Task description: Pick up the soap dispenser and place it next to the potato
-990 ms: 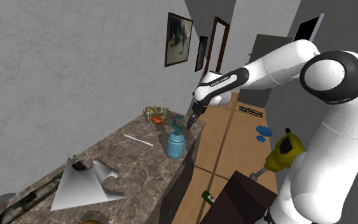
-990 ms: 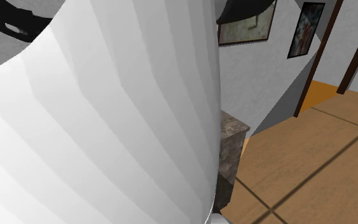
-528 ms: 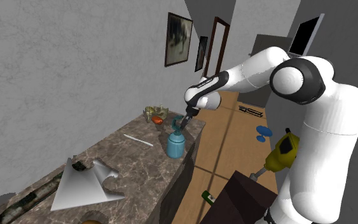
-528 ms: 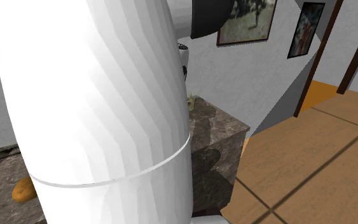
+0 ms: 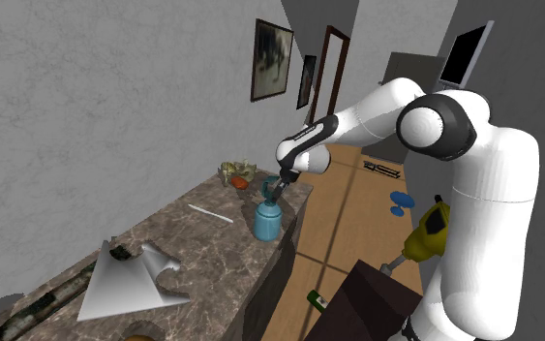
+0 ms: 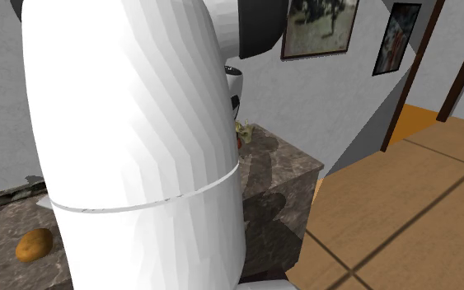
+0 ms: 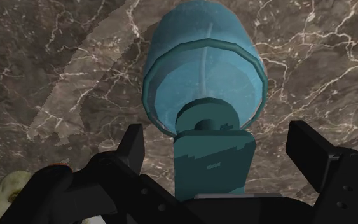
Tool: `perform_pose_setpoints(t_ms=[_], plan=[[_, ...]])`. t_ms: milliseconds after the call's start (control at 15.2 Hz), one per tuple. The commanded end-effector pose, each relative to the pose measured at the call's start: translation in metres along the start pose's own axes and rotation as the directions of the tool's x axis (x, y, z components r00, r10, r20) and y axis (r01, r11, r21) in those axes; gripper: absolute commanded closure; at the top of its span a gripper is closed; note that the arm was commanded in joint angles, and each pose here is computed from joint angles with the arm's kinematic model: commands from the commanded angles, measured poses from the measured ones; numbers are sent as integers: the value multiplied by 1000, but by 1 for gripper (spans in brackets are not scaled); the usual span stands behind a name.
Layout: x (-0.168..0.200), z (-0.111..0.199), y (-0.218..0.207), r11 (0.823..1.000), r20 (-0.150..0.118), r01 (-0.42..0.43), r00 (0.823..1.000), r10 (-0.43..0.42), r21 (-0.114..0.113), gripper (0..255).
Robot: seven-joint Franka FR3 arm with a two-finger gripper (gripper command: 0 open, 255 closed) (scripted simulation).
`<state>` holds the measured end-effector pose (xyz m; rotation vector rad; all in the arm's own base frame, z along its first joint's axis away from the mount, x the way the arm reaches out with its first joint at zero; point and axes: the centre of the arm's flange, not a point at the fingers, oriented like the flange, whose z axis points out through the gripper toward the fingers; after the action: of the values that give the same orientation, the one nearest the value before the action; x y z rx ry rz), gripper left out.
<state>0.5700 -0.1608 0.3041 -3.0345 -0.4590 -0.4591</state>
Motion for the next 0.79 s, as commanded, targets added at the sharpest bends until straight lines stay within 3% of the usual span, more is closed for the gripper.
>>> perform_pose_setpoints(t_ms=[0, 198, 264, 726], plan=[[0, 0, 0, 1000, 0, 0, 1000, 0, 0, 0], [0, 0, 0, 1000, 0, 0, 1000, 0, 0, 0], [0, 0, 0, 1000, 0, 0, 1000, 0, 0, 255], [0, 0, 0, 1000, 0, 0, 1000, 0, 0, 255]])
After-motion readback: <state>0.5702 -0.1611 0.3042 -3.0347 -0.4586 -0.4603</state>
